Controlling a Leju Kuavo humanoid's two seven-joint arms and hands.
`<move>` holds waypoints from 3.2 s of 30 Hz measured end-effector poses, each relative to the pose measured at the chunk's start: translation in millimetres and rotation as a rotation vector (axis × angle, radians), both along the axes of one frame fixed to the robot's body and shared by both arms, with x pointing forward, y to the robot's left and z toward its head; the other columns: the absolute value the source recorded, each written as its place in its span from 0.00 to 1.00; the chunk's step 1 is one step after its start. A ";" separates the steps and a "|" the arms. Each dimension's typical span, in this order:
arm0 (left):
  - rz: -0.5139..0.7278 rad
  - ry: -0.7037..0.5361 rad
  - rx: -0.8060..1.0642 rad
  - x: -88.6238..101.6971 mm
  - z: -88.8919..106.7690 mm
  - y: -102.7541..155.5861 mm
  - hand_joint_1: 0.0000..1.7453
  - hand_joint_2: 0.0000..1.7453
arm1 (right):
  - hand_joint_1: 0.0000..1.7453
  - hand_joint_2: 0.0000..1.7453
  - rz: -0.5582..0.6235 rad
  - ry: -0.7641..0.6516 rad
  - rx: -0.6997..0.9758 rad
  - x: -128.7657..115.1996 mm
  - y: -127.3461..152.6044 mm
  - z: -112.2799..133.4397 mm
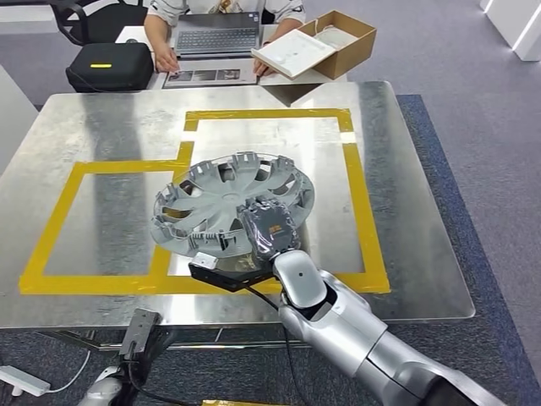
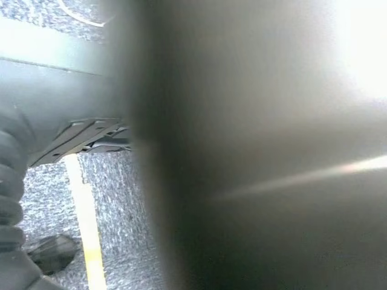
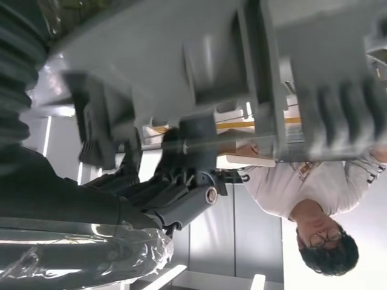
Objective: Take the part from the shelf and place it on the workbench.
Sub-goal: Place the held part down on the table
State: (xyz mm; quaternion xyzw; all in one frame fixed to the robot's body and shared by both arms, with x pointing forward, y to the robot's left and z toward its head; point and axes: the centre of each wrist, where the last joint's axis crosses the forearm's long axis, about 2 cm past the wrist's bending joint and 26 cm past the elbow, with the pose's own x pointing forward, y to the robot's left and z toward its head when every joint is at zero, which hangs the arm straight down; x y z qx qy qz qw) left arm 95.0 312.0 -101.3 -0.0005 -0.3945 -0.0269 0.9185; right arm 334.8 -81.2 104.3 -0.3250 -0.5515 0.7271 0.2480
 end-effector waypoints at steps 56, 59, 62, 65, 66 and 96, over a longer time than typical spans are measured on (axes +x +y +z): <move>0.160 0.013 0.003 -27.8 -5.0 5.8 0.00 0.00 | 0.00 0.00 -0.128 0.227 -0.225 35.8 -41.5 15.5; 0.165 0.015 0.004 -30.1 -5.3 6.4 0.00 0.00 | 0.00 0.00 -0.114 0.206 -0.257 39.6 -48.8 16.7; 0.165 0.020 0.005 -32.8 -5.7 6.6 0.00 0.00 | 0.00 0.00 -0.109 0.186 -0.275 42.7 -53.9 18.4; 0.167 0.022 0.007 -35.4 -6.2 6.8 0.00 0.00 | 0.00 0.00 -0.103 0.180 -0.301 43.1 -60.4 15.7; 0.168 0.022 0.008 -36.1 -6.3 7.2 0.00 0.00 | 0.00 0.00 -0.100 0.178 -0.310 43.6 -63.0 15.1; 0.191 0.029 0.021 -44.2 -7.5 10.2 0.00 0.00 | 0.00 0.00 -0.032 0.185 -0.441 56.3 -107.9 23.4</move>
